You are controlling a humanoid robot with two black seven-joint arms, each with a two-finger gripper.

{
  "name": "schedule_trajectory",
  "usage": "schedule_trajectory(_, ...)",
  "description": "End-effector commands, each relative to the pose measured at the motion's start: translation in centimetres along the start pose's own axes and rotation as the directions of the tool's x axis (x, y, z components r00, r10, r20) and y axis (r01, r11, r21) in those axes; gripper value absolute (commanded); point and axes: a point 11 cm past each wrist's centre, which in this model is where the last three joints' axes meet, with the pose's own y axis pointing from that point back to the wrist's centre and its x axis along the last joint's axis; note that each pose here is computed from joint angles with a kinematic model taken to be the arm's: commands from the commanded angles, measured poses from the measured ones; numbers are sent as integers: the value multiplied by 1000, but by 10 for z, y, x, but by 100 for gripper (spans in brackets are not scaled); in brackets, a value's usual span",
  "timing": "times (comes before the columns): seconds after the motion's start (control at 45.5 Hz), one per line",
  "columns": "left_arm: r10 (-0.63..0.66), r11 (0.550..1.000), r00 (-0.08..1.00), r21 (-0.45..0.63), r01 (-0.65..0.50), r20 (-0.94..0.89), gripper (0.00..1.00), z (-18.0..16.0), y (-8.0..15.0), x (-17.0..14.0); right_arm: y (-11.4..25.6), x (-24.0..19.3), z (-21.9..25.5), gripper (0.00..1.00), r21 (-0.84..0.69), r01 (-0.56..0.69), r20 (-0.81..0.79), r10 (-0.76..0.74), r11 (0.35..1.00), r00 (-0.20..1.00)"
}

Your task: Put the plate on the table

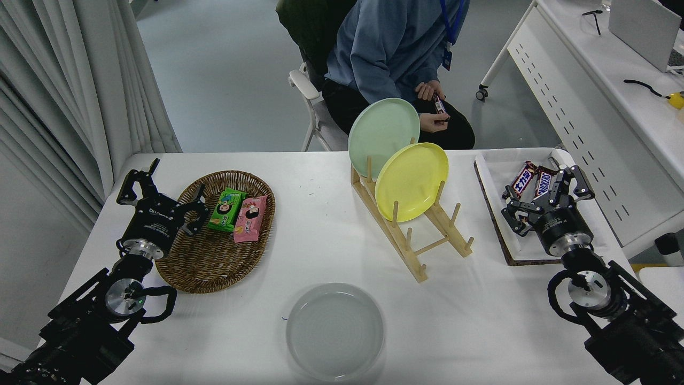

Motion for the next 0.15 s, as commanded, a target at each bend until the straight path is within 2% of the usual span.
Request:
schedule_trajectory(0.0,-1,1000,1000,0,1,0,100,0,0,0,0,-3,5,100,-20,14,-15,-14,1000,1000)
schedule_trajectory(0.132,0,1000,1000,1,0,1,100,0,0,0,-1,-6,7,100,-27,22,-21,-22,999,1000)
